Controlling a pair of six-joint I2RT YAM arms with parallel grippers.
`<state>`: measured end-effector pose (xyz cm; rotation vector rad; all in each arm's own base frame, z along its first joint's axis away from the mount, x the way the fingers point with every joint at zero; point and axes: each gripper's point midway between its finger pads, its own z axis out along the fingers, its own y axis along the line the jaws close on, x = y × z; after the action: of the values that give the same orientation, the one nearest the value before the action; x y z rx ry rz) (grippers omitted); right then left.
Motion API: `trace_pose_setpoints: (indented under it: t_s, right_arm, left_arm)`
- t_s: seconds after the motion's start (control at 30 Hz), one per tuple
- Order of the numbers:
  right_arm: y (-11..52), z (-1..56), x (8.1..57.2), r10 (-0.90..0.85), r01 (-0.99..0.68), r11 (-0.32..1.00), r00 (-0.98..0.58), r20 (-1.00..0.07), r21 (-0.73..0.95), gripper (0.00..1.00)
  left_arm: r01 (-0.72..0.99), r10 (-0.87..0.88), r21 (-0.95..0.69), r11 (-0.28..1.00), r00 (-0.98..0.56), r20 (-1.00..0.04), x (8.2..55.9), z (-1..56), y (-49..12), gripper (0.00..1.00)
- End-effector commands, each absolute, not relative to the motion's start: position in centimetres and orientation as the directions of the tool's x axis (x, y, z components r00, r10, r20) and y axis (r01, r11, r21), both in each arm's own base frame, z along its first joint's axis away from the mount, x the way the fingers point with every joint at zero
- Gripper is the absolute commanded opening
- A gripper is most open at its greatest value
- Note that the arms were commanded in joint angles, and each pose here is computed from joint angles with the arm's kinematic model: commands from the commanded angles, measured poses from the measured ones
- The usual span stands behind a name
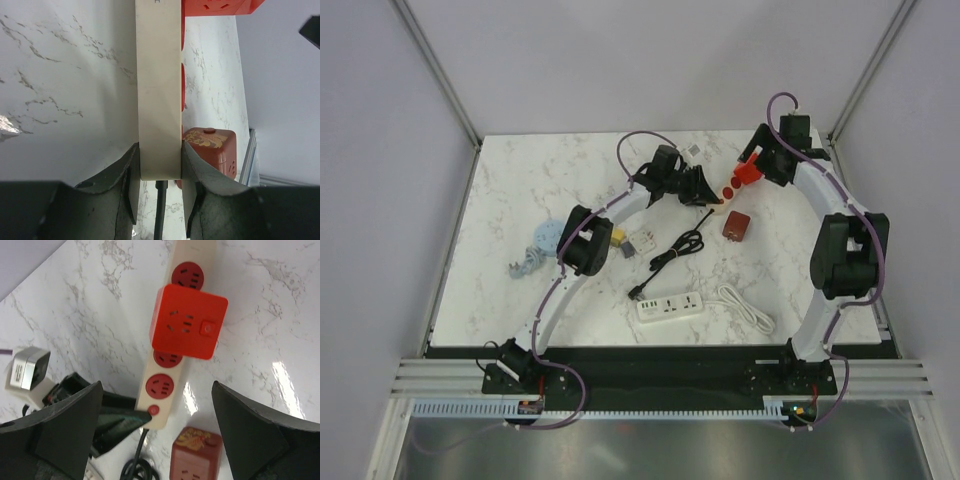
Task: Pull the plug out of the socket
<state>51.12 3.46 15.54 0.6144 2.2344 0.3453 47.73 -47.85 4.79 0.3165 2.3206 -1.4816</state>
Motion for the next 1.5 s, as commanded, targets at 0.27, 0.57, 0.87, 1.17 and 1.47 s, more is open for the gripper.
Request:
trace_pose_setpoints:
  t_s: [0.27,0.57,0.87,1.17,1.47]
  right_arm:
    - [1.5,11.2,54.7,0.592,0.465,0.803,-0.545,-0.594,0.374,0.98]
    - [-0.7,7.3,56.7,0.624,0.503,0.778,-0.556,-0.549,0.376,0.83]
    - [0.6,7.3,56.0,0.630,0.459,0.777,-0.568,-0.530,0.431,0.16]
    - [2.6,7.8,53.0,0.669,0.435,0.737,-0.575,-0.471,0.517,0.00]
    - [4.3,10.3,52.3,0.679,0.389,0.721,-0.564,-0.470,0.573,0.00]
  left_arm:
    - [0.500,0.047,-0.797,0.340,-0.855,-0.516,46.1,8.2,-49.4,0.02]
    - [0.515,0.061,-0.786,0.341,-0.847,-0.528,45.8,8.2,-49.3,0.02]
    - [0.530,0.028,-0.775,0.344,-0.831,-0.556,47.3,8.8,-49.5,0.42]
    - [0.536,-0.016,-0.783,0.316,-0.822,-0.569,48.3,9.3,-50.2,0.68]
    - [0.501,-0.021,-0.810,0.305,-0.847,-0.531,48.1,7.7,-51.0,0.66]
